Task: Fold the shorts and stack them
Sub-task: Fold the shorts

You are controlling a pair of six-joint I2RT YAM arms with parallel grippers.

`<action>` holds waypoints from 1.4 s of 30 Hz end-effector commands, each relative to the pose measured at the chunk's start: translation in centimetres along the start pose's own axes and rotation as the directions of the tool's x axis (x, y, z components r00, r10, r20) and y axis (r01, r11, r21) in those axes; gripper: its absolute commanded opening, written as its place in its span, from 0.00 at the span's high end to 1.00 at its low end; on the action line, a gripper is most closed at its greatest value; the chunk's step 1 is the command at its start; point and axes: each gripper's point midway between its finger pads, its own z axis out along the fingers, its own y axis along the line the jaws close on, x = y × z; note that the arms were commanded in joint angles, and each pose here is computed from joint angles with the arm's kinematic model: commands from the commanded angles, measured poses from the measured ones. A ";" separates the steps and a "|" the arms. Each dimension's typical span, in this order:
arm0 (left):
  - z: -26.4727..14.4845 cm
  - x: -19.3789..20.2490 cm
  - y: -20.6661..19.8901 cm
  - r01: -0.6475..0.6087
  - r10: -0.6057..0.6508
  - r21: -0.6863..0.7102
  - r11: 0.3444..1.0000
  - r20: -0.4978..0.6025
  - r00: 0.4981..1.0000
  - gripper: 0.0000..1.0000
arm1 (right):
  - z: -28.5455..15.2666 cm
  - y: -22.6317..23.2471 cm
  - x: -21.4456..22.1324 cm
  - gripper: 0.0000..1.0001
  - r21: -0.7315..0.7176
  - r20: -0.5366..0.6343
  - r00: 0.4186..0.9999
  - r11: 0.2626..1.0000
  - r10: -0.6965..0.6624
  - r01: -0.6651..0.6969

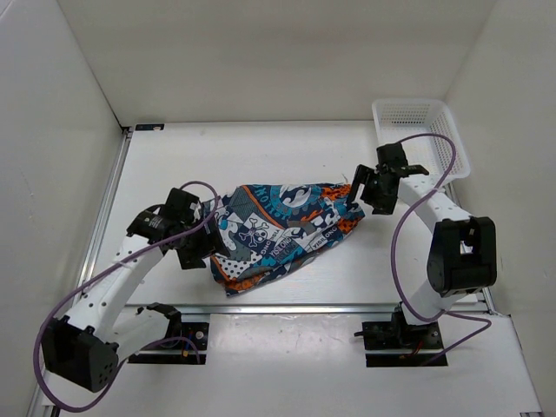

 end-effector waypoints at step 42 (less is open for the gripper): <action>2.9 -4.9 3.1 0.050 -0.055 -0.205 0.977 -0.018 0.998 0.90 | -3.0 -5.6 10.9 0.06 0.093 0.071 0.960 0.957 0.270 -0.276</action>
